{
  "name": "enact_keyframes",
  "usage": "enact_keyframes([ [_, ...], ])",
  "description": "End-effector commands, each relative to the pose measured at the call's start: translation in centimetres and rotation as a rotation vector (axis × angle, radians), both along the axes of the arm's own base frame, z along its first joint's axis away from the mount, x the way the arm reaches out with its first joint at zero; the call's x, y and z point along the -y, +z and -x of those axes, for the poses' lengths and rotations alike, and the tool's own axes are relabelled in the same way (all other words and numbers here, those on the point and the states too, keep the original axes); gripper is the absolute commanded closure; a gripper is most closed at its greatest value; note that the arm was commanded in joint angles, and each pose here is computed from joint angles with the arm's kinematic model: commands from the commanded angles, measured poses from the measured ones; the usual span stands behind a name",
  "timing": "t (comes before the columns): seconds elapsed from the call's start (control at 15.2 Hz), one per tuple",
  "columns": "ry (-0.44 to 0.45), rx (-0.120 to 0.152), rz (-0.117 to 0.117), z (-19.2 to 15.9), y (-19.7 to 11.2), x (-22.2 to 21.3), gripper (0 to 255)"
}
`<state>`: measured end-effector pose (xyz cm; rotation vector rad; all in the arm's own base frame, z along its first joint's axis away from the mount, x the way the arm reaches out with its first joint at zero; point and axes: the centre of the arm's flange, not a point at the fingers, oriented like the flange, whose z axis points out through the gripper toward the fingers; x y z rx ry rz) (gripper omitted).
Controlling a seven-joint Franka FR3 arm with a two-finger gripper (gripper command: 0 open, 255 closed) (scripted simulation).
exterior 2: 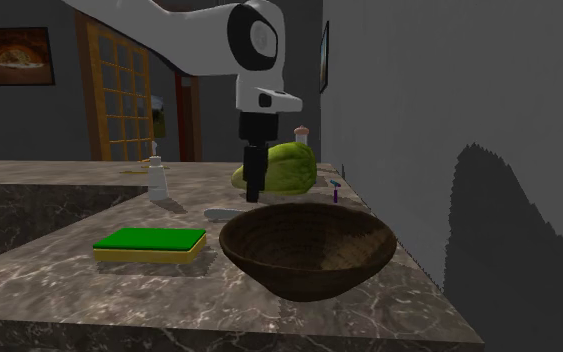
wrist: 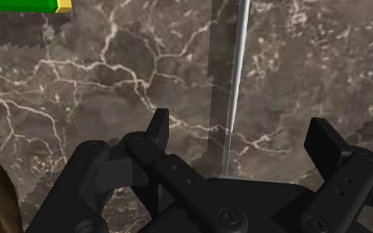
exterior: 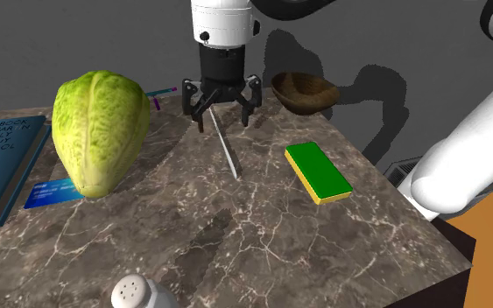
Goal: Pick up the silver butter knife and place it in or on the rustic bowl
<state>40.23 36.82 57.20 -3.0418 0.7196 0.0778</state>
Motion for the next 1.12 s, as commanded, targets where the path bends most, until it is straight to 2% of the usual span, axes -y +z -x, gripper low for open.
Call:
enact_keyframes([
  [0.0, -0.001, 0.000, 0.000, 0.0, -1.1, -0.2, 0],
  [0.2, -0.001, 0.000, 0.000, 0.1, -2.4, -0.2, 0],
  [0.73, -0.001, 0.000, 0.000, 0.1, -2.4, -0.2, 0],
  [0.79, -0.001, 0.000, 0.000, 0.1, -2.4, -0.2, 255],
  [1.06, -0.001, 0.000, 0.000, 0.1, -2.4, -0.2, 255],
])
